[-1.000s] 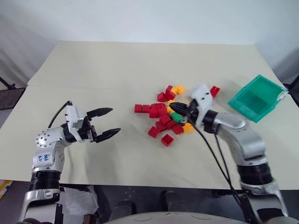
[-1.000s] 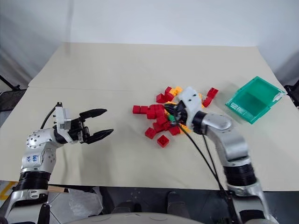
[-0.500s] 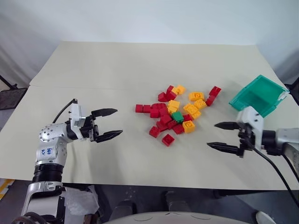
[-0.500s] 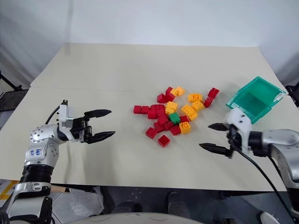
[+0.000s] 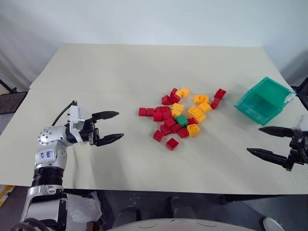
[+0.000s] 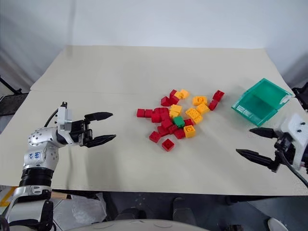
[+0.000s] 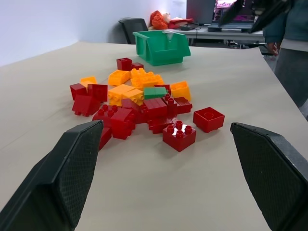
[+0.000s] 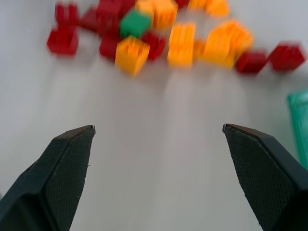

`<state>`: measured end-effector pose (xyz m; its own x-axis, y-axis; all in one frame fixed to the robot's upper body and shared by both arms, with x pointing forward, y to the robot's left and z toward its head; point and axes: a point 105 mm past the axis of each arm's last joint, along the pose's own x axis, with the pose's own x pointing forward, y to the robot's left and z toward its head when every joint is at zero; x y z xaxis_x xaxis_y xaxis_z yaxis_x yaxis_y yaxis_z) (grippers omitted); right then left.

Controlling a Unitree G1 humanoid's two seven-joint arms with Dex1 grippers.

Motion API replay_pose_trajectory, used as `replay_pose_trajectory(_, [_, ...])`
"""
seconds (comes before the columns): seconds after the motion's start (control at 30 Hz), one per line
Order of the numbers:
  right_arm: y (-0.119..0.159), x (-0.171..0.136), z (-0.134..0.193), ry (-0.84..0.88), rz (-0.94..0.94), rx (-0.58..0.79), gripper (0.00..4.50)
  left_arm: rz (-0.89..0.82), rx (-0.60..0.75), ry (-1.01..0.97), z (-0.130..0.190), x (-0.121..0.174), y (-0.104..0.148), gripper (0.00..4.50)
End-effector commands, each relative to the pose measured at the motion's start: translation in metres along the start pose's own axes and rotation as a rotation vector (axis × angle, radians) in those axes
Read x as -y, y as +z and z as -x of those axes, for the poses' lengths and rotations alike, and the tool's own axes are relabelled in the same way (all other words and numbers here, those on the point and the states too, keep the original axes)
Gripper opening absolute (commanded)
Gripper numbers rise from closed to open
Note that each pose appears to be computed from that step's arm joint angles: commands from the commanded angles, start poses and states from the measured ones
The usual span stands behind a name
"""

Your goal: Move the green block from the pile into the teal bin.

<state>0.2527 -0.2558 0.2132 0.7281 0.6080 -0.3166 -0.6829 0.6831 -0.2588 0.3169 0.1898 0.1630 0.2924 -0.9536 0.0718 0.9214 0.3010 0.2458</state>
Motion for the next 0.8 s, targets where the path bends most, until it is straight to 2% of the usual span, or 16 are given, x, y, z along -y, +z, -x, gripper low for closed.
replay_pose_trajectory(0.03, [0.021,-0.015,-0.041,0.048,-0.001,0.049,4.46,-0.038,0.026,-0.002,-0.002,-0.003,0.008,4.5])
replay_pose_trajectory(0.17, [0.024,-0.029,-0.081,0.129,0.006,-0.038,4.46,-0.049,0.039,-0.004,-0.007,-0.005,0.009,4.5])
replay_pose_trajectory(0.27, [0.024,-0.022,-0.107,0.123,0.041,-0.124,4.46,-0.051,0.044,-0.007,-0.009,-0.004,0.008,4.5])
replay_pose_trajectory(0.47, [0.042,-0.009,-0.152,0.113,0.065,-0.113,4.46,-0.056,0.058,-0.008,-0.008,0.004,0.006,4.5])
replay_pose_trajectory(0.53, [0.039,-0.007,-0.167,0.113,0.046,-0.161,4.46,-0.059,0.058,-0.003,-0.006,0.007,0.005,4.5])
replay_pose_trajectory(0.8, [0.026,-0.012,-0.19,0.132,0.036,-0.265,4.46,-0.066,0.056,0.043,0.002,0.015,0.004,4.5])
